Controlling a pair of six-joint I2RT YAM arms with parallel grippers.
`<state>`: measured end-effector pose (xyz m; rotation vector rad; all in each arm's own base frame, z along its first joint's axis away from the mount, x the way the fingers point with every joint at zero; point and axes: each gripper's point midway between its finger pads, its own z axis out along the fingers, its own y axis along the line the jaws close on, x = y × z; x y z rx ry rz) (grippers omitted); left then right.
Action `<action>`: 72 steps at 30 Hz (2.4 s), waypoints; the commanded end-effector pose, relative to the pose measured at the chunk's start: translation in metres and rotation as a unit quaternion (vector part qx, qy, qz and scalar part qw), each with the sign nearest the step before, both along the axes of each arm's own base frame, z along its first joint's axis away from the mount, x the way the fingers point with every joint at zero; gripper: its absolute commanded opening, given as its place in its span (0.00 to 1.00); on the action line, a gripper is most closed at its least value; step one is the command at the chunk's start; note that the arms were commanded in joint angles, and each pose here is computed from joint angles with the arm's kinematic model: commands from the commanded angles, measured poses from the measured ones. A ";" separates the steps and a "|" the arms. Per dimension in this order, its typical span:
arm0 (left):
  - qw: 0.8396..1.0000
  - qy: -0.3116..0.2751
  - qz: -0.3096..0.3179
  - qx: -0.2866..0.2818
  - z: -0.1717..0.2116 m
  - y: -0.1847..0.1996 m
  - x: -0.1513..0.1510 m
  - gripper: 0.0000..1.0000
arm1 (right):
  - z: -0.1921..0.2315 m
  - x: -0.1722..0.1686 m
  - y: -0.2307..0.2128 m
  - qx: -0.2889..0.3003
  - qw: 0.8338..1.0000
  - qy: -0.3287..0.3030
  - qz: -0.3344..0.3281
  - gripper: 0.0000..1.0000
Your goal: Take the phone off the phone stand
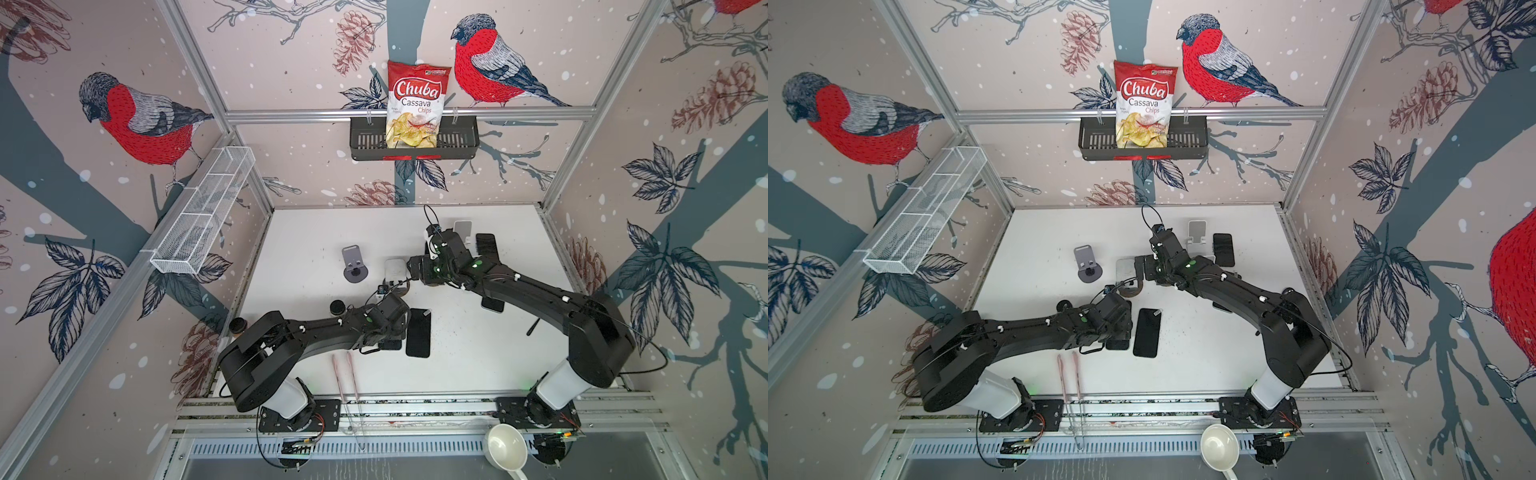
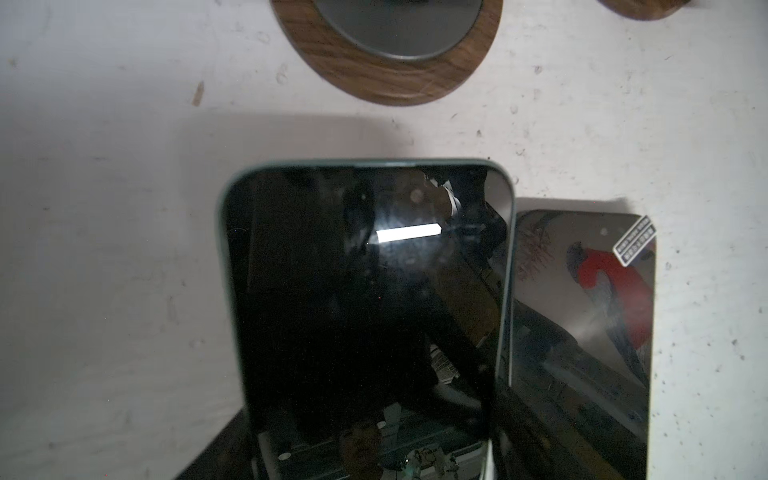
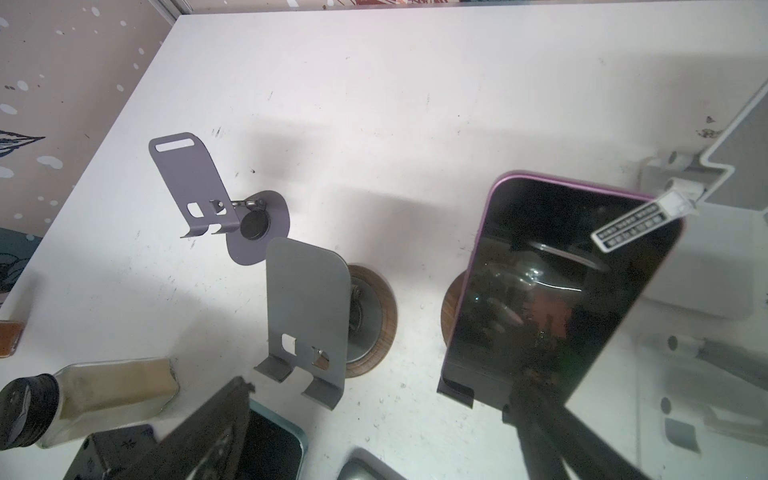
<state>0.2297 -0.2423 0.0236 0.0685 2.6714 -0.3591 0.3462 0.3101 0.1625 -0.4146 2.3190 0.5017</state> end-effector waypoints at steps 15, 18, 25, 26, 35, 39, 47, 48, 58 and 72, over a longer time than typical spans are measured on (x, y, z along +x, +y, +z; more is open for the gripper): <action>0.999 0.052 -0.015 0.005 -0.011 0.008 -0.025 0.72 | -0.003 0.002 0.006 0.000 1.000 -0.003 0.003 0.99; 0.998 0.056 -0.018 0.006 -0.009 0.008 -0.028 0.74 | -0.004 0.001 0.006 0.000 1.000 -0.003 0.004 0.99; 0.998 0.064 -0.014 0.014 -0.015 0.011 -0.030 0.78 | -0.003 -0.002 0.012 -0.006 1.000 -0.007 0.012 0.99; 0.998 0.066 -0.014 0.015 -0.016 0.011 -0.030 0.78 | -0.004 -0.002 0.013 -0.007 1.000 -0.007 0.013 0.99; 0.996 0.079 -0.017 0.024 -0.024 0.011 -0.033 0.79 | -0.005 -0.005 0.017 -0.007 1.000 -0.007 0.016 0.99; 0.997 0.074 -0.014 0.022 -0.021 0.012 -0.032 0.79 | -0.005 -0.007 0.019 -0.008 1.000 -0.006 0.020 0.99; 1.000 0.015 0.002 0.006 0.008 0.016 -0.018 0.84 | -0.013 -0.011 0.029 -0.017 0.999 -0.001 0.029 0.99; 1.000 0.004 0.005 0.002 0.015 0.017 -0.015 0.86 | -0.014 -0.012 0.031 -0.020 0.999 0.000 0.031 0.99; 0.993 -0.104 0.012 -0.050 0.079 0.019 0.003 0.94 | -0.026 -0.011 0.049 -0.039 0.999 0.003 0.038 0.99; 0.969 -0.213 0.021 -0.122 0.131 0.041 0.000 0.94 | -0.044 -0.005 0.072 -0.050 0.997 0.017 0.055 0.99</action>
